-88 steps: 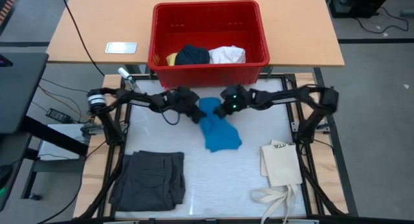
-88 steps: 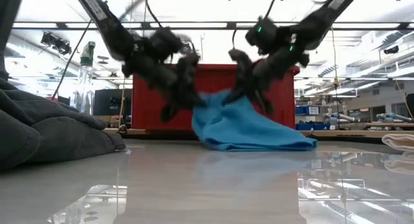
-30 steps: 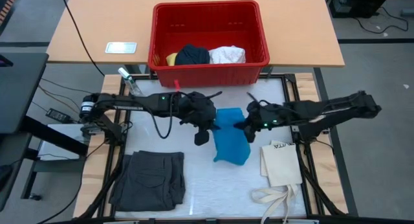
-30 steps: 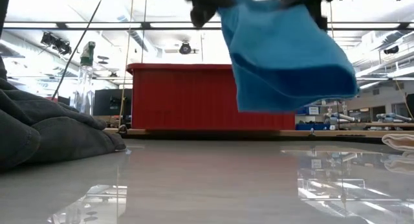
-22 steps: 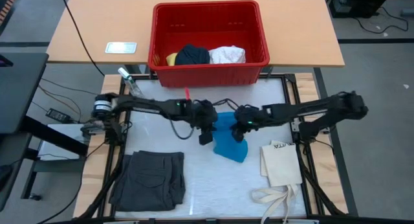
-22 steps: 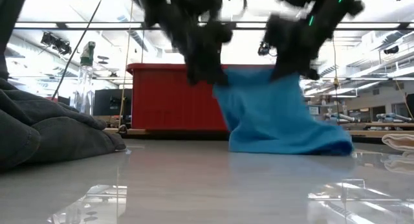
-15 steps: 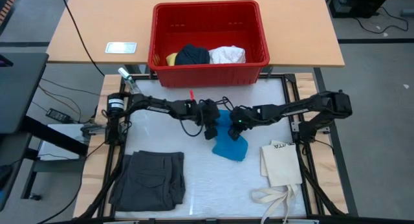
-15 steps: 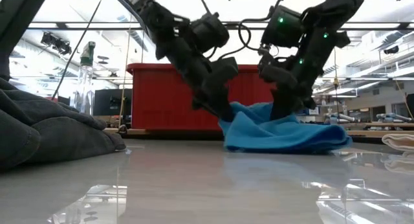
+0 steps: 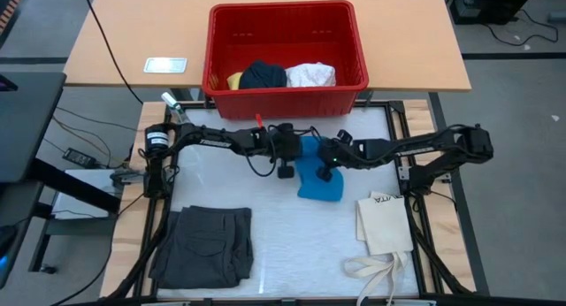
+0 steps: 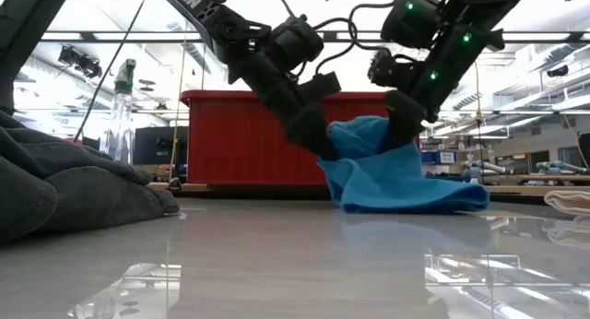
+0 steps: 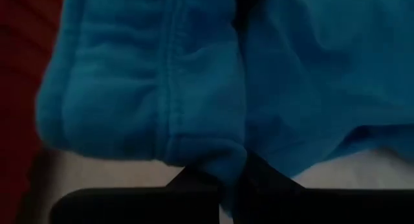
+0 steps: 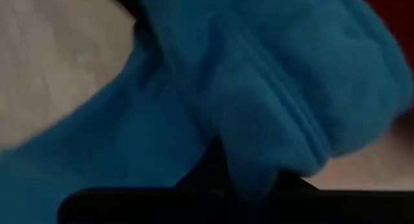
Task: Fold laundry
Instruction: Fold the blue shorts
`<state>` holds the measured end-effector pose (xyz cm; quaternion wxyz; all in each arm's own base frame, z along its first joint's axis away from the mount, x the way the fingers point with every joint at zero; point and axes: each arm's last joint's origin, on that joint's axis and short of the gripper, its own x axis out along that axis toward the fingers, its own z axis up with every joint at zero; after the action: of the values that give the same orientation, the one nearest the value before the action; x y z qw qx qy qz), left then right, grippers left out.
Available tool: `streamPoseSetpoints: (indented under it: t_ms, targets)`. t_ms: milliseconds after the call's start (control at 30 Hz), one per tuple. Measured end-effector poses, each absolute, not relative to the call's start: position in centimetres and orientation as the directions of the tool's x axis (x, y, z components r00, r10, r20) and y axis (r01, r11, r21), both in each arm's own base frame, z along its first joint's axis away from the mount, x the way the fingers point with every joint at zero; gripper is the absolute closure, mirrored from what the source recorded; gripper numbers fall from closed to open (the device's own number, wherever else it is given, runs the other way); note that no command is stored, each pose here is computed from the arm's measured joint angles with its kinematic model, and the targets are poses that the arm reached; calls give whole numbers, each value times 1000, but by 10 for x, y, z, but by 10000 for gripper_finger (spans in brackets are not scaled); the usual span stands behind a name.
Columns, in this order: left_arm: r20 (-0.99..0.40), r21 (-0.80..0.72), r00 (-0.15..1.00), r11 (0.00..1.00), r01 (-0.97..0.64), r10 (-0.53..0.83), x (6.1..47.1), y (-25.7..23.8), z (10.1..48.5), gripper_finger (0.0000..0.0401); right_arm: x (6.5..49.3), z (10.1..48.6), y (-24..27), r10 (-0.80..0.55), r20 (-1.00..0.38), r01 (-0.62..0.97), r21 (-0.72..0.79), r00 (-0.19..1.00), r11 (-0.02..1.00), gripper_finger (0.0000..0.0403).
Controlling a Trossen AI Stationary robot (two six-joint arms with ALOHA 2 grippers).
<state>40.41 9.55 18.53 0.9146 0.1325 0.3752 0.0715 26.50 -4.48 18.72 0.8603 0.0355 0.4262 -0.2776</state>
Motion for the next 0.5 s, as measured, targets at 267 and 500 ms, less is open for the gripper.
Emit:
streamPoseSetpoints:
  t_ms: [267, 500]
  targets:
    - [-631, 440, 736, 894, 82, 243, 408, 93, 188, 389, 261, 176, -44, -390, -810, 550, -102, 437, 829, 342]
    - [-611, 510, 755, 848, 145, 238, 411, 86, 190, 388, 243, 205, -55, -193, -805, 624, 258, 562, 738, 250]
